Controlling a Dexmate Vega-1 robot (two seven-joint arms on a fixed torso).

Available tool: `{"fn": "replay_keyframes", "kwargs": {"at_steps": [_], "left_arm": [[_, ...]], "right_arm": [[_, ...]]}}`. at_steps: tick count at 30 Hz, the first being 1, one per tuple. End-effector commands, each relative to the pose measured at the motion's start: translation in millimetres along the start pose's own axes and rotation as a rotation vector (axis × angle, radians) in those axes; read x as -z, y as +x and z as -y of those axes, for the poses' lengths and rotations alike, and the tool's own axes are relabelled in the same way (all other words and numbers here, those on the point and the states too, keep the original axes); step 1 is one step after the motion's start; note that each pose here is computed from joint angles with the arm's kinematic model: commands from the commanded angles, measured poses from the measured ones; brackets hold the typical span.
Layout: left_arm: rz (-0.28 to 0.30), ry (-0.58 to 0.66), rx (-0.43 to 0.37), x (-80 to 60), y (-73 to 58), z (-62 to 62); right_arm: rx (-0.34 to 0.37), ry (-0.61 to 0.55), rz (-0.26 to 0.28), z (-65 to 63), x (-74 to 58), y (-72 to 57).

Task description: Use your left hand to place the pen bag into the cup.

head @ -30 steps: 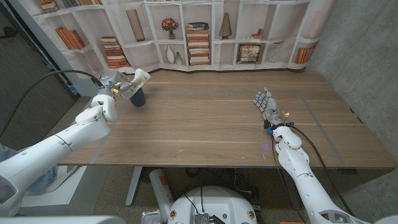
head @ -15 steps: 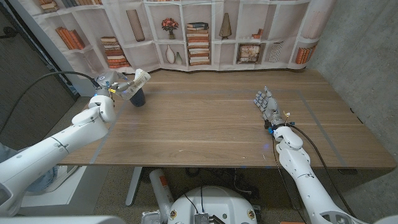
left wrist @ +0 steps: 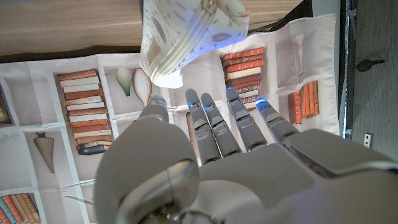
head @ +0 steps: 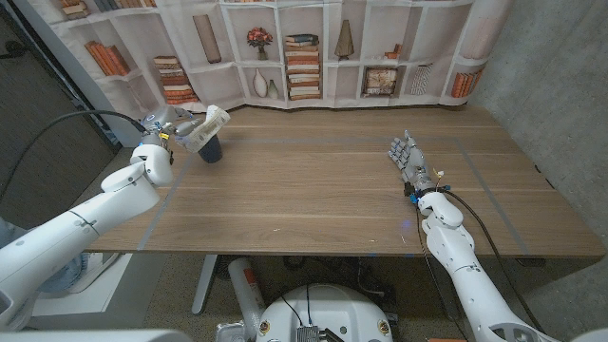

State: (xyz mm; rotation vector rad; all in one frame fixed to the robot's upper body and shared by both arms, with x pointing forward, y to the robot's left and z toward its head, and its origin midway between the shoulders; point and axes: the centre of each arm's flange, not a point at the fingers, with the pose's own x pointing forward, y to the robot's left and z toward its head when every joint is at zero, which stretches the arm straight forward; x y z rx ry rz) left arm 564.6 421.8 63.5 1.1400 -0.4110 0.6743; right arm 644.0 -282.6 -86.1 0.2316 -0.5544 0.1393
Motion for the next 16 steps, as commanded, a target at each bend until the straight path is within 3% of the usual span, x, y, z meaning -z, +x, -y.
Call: {"fn": "replay_keyframes", "kwargs": {"at_steps": [1,16], "left_arm": [[0.026,-0.025,-0.013,-8.6,1.2,-14.5],[0.069,-0.019,-0.029,-23.1,-6.3,-34.3]], "right_arm": [[0.0,0.006,0.013,-2.4,-2.3,2.1],[-0.001,0.012,0.025,-7.0,-2.3,1.4]]}}
